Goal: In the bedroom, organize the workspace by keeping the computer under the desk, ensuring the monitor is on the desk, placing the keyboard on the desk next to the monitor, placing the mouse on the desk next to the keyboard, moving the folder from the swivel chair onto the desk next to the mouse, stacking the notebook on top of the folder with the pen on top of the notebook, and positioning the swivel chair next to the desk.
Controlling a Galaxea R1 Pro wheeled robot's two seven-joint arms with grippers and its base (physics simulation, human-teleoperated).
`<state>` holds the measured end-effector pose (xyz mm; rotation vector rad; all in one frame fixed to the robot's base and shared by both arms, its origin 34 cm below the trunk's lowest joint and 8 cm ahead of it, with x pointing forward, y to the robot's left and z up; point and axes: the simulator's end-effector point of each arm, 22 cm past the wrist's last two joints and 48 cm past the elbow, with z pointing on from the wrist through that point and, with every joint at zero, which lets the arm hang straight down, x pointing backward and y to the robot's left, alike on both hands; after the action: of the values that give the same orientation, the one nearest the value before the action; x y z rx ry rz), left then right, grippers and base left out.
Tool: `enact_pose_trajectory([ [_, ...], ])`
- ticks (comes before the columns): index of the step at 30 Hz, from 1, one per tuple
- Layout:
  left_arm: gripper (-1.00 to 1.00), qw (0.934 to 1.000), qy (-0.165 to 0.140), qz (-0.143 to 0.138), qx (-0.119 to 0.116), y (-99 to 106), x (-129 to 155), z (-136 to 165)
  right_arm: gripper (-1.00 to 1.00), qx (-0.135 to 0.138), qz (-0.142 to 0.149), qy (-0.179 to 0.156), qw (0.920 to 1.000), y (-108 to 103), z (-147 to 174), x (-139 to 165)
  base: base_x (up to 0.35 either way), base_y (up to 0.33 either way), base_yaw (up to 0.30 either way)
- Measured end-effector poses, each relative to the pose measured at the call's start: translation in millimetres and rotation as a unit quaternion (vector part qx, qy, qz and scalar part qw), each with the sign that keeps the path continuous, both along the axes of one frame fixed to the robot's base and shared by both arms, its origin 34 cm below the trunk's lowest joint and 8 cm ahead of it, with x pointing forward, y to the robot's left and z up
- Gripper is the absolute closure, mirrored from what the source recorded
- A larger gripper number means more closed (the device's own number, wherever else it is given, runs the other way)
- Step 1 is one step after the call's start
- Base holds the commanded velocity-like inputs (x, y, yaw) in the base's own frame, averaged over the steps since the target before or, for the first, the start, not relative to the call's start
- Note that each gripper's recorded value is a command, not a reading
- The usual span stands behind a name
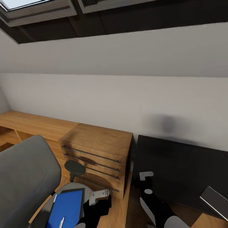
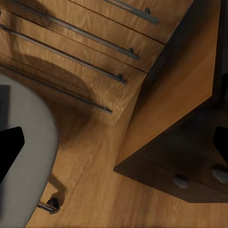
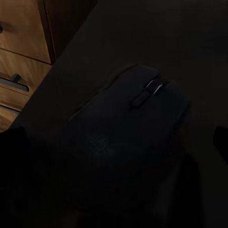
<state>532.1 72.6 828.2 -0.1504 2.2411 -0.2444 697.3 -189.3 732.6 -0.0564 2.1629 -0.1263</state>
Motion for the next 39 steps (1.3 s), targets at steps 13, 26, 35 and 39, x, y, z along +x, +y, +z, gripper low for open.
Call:
enact_pose_trajectory([
  [13, -1.0, 1.0, 0.0, 0.0, 0.0, -0.3, -0.1, -0.1, 1.0, 0.0, -0.005, 0.002, 1.0, -3.3, 0.3, 0.5, 0.0, 0.0, 0.0],
  [26, -1.0, 1.0, 0.001, 0.0, 0.0, -0.3, -0.3, -0.3, 1.0, 0.001, -0.006, 0.002, 1.0, -4.0, 0.3, 0.6, 0.0, 0.0, 0.0],
  [35, -1.0, 1.0, 0.001, 0.0, 0.0, -0.2, -0.3, -0.4, 1.0, 0.002, -0.006, 0.002, 1.0, -3.8, 0.5, 0.7, 0.0, 0.0, 0.0],
  [39, -1.0, 1.0, 0.001, -0.001, 0.0, -0.2, -0.4, -0.7, 1.0, 0.002, -0.006, 0.002, 1.0, -3.8, 0.4, 0.7, 0.0, 0.0, 0.0],
])
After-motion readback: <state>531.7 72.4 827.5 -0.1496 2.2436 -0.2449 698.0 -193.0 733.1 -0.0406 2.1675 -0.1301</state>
